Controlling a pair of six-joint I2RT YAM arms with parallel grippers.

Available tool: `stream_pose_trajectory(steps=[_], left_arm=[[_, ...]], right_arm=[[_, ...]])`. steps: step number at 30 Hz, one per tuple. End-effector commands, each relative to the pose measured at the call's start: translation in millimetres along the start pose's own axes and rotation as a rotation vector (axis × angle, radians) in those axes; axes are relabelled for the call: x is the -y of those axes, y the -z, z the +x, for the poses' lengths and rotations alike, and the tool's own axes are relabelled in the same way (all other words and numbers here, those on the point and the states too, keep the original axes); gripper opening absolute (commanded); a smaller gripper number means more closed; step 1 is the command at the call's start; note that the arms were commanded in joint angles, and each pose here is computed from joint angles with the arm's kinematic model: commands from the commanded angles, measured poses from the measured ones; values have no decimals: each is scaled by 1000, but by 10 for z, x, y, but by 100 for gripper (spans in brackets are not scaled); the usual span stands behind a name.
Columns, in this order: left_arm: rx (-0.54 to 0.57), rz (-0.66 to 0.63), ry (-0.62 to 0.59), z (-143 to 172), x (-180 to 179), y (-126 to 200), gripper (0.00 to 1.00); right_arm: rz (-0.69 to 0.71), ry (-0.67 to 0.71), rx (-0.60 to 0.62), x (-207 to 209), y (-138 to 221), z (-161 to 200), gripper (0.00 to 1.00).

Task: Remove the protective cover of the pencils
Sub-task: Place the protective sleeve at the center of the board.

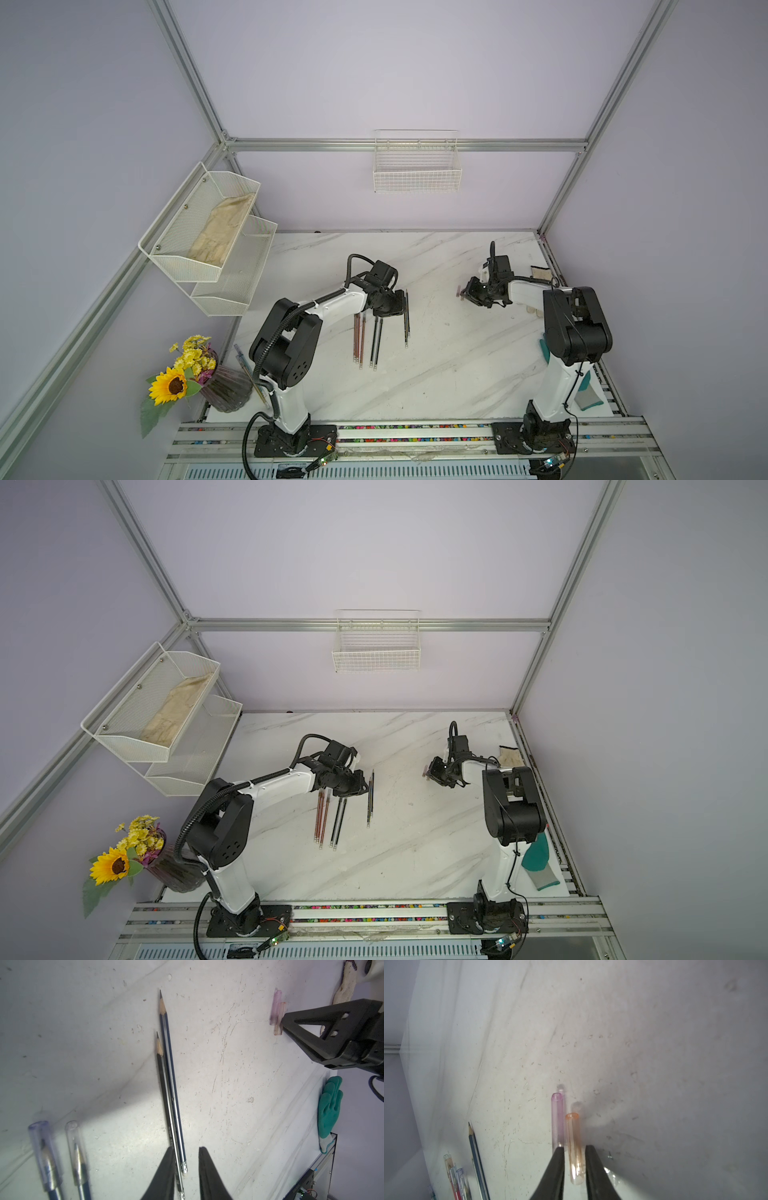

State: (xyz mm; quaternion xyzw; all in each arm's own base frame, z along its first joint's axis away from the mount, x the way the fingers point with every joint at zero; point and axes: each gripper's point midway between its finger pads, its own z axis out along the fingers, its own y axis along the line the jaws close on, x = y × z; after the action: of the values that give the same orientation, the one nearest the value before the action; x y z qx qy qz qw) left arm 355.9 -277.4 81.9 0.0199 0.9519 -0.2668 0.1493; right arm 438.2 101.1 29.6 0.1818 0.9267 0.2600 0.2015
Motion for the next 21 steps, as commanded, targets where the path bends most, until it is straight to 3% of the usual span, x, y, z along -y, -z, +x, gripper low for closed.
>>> stream_pose_trajectory(steps=[1, 9, 16, 21], left_arm=[[64, 22, -40, -152, 114, 220, 22], [110, -19, -65, -121, 25, 401, 22], [184, -61, -77, 38, -150, 725, 22], [267, -159, -2, 238, -436, 1131, 23]], right_arm=[[10, -10, -37, 49, -27, 116, 23], [-34, 25, 6, -184, 259, 9, 27], [-34, 83, 139, -403, 782, -172, 28], [-176, 134, 145, -689, 1040, -21, 28]])
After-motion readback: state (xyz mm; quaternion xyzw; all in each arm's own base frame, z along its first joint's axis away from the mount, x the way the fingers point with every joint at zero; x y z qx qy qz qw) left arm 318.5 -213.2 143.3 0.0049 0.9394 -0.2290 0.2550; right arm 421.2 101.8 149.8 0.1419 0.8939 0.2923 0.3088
